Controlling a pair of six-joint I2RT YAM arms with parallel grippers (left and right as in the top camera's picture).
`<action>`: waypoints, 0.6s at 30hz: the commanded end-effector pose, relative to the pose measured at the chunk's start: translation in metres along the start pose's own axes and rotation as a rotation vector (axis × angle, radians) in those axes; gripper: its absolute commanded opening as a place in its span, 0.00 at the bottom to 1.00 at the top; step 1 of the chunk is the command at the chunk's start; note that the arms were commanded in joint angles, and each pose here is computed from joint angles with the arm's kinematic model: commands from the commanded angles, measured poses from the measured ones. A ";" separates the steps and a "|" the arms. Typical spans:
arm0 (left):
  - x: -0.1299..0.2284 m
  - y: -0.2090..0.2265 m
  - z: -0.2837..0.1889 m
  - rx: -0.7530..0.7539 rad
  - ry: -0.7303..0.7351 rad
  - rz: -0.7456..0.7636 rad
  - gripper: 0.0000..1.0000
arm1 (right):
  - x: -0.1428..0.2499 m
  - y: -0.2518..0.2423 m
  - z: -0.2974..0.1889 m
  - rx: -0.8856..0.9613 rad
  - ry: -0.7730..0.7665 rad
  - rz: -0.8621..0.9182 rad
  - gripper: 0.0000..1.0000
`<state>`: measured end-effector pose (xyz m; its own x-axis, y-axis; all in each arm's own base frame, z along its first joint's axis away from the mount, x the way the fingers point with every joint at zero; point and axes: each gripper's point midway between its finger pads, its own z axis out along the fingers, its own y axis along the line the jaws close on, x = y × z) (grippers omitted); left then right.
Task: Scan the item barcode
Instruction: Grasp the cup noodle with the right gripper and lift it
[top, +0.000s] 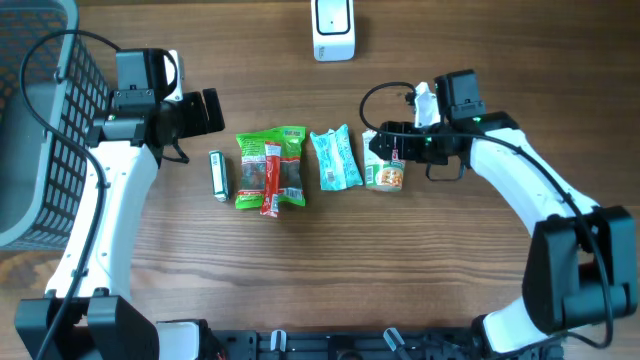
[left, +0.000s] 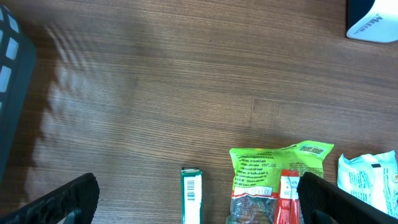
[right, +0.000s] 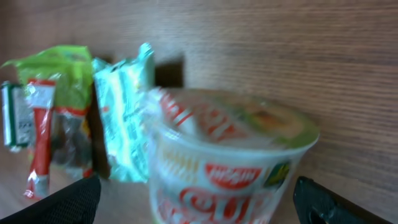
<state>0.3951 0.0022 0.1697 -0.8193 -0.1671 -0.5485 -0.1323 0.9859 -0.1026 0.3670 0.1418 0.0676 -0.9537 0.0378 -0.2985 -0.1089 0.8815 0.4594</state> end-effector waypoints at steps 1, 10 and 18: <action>-0.002 0.002 0.000 -0.010 -0.005 0.001 1.00 | 0.002 -0.015 0.014 0.052 0.009 0.051 1.00; -0.002 0.002 0.000 -0.010 -0.005 0.001 1.00 | 0.004 -0.022 0.031 0.048 0.027 0.071 1.00; -0.002 0.002 0.000 -0.010 -0.005 0.001 1.00 | 0.010 -0.019 0.037 0.010 0.059 0.082 0.92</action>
<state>0.3951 0.0022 0.1697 -0.8193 -0.1671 -0.5485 -0.1323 0.9859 -0.1026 0.3756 0.1408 0.0326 -0.9668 0.0836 -0.2416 -0.0374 0.8886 0.4572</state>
